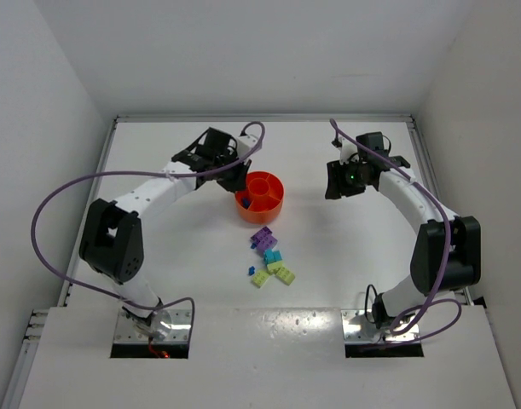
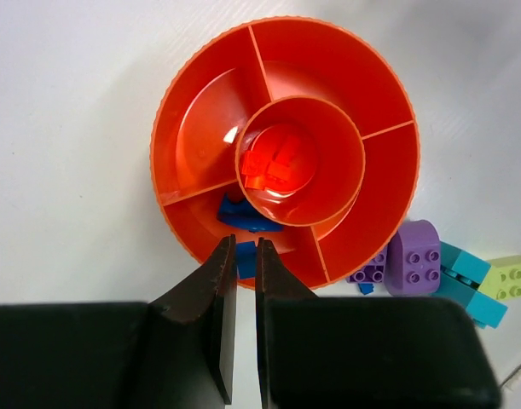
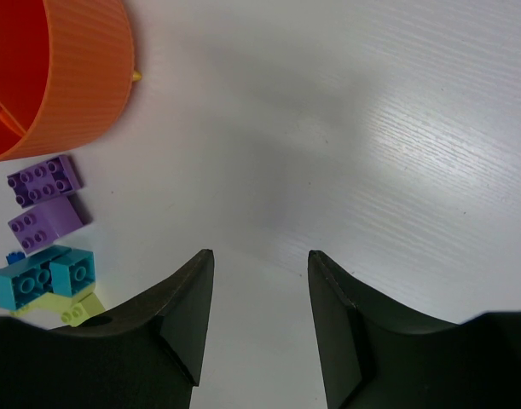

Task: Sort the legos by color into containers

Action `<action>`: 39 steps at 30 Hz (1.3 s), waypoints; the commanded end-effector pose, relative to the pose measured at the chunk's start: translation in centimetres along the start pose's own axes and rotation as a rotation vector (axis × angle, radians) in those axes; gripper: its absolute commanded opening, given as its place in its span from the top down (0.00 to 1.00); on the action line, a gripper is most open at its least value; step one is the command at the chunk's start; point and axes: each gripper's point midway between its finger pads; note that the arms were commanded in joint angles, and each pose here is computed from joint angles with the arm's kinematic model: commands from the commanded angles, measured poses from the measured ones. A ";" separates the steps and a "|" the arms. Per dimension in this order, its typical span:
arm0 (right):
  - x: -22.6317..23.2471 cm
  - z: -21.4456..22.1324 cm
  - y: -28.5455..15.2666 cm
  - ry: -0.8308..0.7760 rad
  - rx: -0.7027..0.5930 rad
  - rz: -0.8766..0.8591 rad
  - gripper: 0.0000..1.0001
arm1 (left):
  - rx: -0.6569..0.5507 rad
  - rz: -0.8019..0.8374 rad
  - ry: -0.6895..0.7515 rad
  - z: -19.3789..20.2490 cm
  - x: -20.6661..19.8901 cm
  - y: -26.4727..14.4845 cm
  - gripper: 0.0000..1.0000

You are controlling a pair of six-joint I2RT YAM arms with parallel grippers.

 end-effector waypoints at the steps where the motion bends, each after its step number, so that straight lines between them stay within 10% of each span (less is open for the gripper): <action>1: 0.2 -1.7 -0.5 -0.011 -0.048 -0.006 0.51 | -0.027 0.003 0.010 -1.1 0.5 0.4 0.87; 19: 0.3 -2.0 -1.0 -0.017 -0.065 -0.006 0.51 | -0.155 -0.012 0.067 -2.2 0.2 -3.3 0.63; 27: 0.5 -1.8 -1.1 -0.018 -0.065 -0.015 0.51 | 0.122 0.217 0.393 7.3 -6.3 -4.7 0.63; 39: 0.4 -1.6 -1.1 -0.014 -0.056 -0.006 0.51 | 0.268 0.216 0.310 14.8 -10.8 -1.8 0.66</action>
Point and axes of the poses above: each gripper's point midway between its finger pads, its own y axis out along the fingers, its own x axis along the line the jaws close on, z = x × y, and after that the axes turned 4 degrees about y, right-handed
